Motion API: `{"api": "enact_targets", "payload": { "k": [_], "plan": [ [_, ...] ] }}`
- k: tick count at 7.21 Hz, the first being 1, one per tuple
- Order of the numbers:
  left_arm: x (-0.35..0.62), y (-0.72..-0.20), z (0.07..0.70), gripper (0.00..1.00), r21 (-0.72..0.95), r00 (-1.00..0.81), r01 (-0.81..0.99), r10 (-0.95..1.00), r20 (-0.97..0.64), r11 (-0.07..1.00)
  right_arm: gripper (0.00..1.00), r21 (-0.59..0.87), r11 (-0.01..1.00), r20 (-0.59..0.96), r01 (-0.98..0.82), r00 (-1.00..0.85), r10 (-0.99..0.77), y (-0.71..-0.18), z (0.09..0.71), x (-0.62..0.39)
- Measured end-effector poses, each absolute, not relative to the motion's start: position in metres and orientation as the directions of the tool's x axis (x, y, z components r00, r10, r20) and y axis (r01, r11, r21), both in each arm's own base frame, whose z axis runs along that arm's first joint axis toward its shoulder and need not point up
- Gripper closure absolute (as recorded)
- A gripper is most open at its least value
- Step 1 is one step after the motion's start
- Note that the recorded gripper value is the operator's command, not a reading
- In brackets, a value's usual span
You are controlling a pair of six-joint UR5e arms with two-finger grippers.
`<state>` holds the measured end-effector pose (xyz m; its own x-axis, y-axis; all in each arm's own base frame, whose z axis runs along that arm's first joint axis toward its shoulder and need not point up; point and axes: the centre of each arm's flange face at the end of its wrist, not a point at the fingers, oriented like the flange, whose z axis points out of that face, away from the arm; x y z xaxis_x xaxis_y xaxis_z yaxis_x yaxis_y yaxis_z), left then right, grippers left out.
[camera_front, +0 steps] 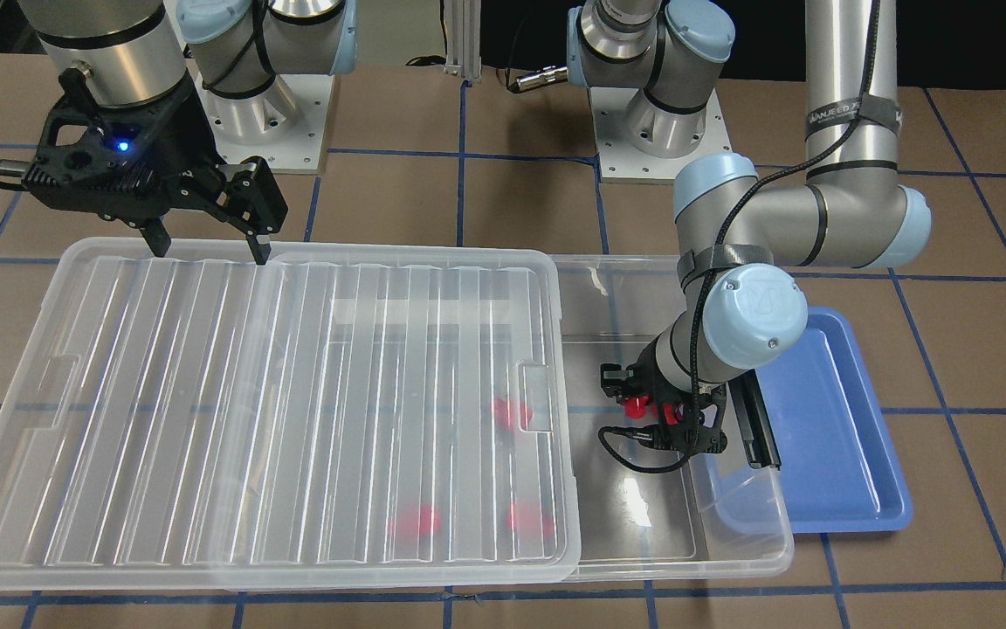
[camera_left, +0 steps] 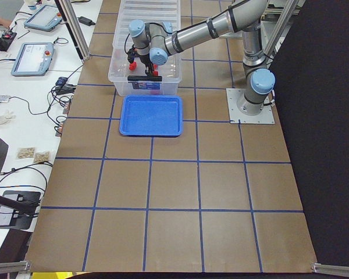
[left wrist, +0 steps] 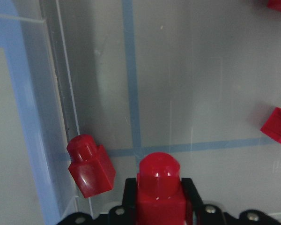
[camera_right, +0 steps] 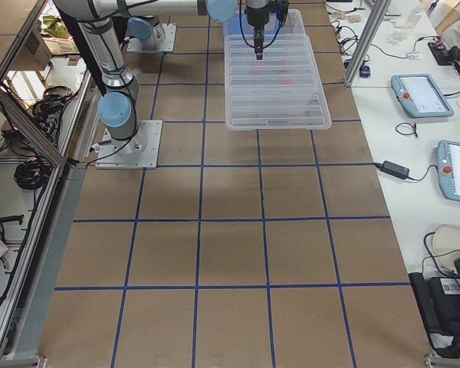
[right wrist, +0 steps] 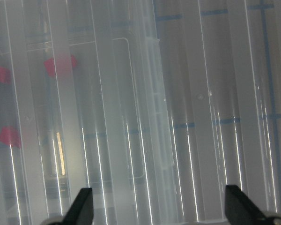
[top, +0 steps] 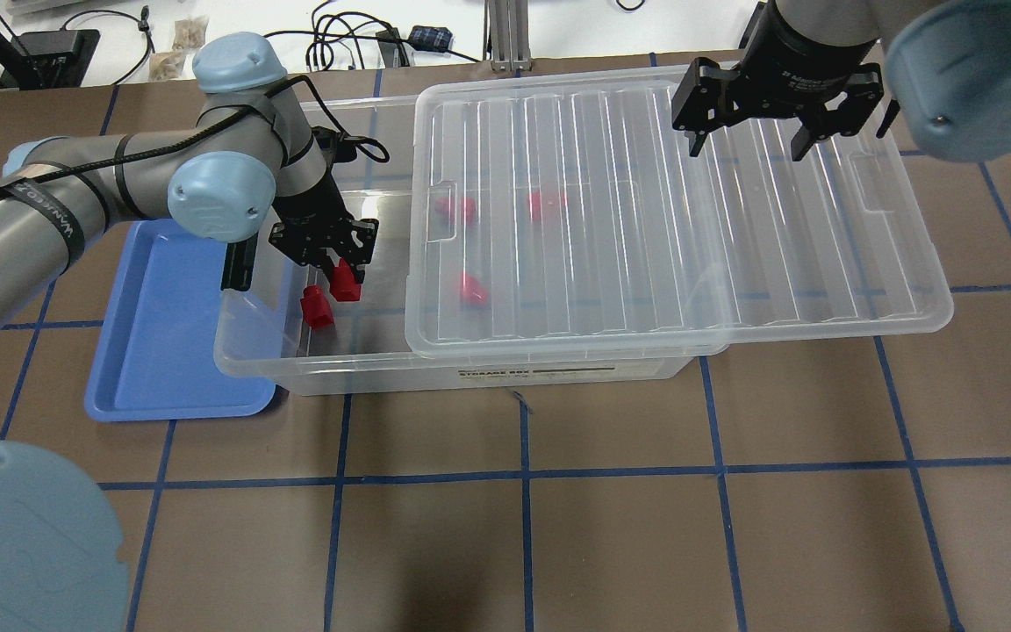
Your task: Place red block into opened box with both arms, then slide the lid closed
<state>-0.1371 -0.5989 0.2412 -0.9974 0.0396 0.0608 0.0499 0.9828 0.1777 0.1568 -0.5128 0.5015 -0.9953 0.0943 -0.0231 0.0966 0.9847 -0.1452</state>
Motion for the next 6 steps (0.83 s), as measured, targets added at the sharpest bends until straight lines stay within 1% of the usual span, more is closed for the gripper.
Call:
{"api": "enact_targets", "payload": {
  "k": [4, 5, 6],
  "plan": [
    [-0.137, -0.603, 0.211, 1.0, 0.217, -0.997, 0.048, 0.036, 0.062, 0.975, 0.0, -0.144, 0.985, -0.022, 0.095, -0.995, 0.093, -0.513, 0.501, 0.157],
    [-0.137, -0.604, 0.206, 0.86, 0.225, -0.997, 0.049, 0.036, 0.062, 0.973, 0.0, -0.143, 0.985, -0.022, 0.095, -0.995, 0.093, -0.513, 0.501, 0.157],
    [-0.137, -0.604, 0.203, 0.49, 0.23, -0.997, 0.049, 0.035, 0.063, 0.972, 0.0, -0.143, 0.985, -0.022, 0.095, -0.995, 0.093, -0.513, 0.501, 0.157]
  ]
}}
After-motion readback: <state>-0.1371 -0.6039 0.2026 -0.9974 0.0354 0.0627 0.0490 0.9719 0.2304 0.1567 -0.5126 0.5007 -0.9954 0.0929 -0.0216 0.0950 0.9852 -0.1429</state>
